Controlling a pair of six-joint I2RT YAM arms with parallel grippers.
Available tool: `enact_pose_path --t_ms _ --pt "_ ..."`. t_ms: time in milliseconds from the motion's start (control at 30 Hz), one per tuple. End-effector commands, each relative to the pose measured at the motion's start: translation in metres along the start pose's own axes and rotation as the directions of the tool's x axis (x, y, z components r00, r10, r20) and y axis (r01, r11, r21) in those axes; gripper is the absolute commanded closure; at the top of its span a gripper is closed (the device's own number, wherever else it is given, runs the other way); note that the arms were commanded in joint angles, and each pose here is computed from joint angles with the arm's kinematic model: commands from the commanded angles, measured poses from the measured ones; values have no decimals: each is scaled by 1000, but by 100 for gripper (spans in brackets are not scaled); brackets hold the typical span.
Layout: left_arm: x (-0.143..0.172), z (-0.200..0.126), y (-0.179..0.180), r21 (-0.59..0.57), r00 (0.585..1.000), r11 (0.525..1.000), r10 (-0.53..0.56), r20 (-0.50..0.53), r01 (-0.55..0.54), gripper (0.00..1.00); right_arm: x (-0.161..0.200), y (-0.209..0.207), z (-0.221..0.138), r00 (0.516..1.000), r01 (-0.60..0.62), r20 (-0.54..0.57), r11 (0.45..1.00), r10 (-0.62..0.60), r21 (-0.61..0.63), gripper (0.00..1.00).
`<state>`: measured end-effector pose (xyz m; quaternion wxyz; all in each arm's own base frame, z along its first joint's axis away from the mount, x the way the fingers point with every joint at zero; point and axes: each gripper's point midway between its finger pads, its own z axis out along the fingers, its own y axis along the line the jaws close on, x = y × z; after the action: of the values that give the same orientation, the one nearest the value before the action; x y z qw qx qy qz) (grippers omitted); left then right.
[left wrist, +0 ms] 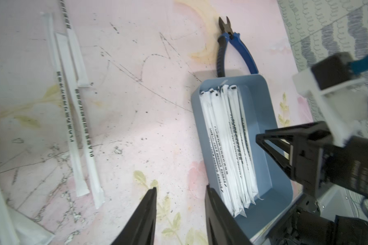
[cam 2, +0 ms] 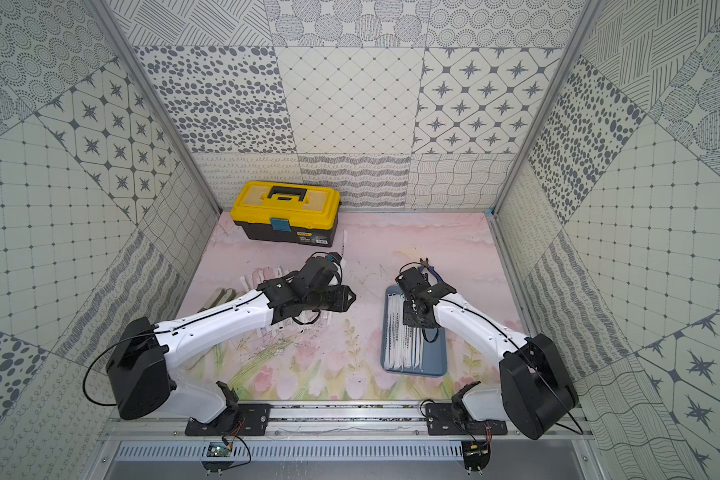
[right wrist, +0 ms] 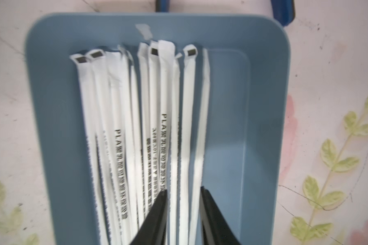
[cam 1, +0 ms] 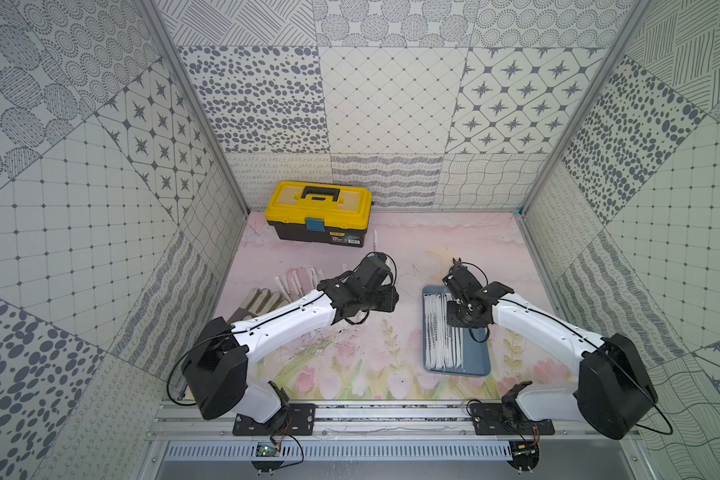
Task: Put the straws into the storage box
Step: Place the straw in the storage box, then move the straw to the center of the board.
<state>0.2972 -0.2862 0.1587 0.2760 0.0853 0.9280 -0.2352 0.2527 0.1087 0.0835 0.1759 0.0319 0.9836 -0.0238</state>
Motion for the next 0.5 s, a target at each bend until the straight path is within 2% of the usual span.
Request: enact_pose_path --t_ms 0,167,300,467 --pt "5 -4 57 -160 998 987 1 -62 -11 58 4 -4 -3 1000 -10 -20 999 11 41 64" --pt "8 10 78 -250 991 964 61 -120 -90 58 -6 3 -8 999 -34 17 999 33 10 66" --pt "0 25 100 -301 987 950 36 -154 -82 59 -10 3 -13 997 -68 45 998 69 -9 69" --pt "-3 29 98 -285 986 955 32 -163 -78 59 7 -27 10 989 -148 -20 988 149 46 73"
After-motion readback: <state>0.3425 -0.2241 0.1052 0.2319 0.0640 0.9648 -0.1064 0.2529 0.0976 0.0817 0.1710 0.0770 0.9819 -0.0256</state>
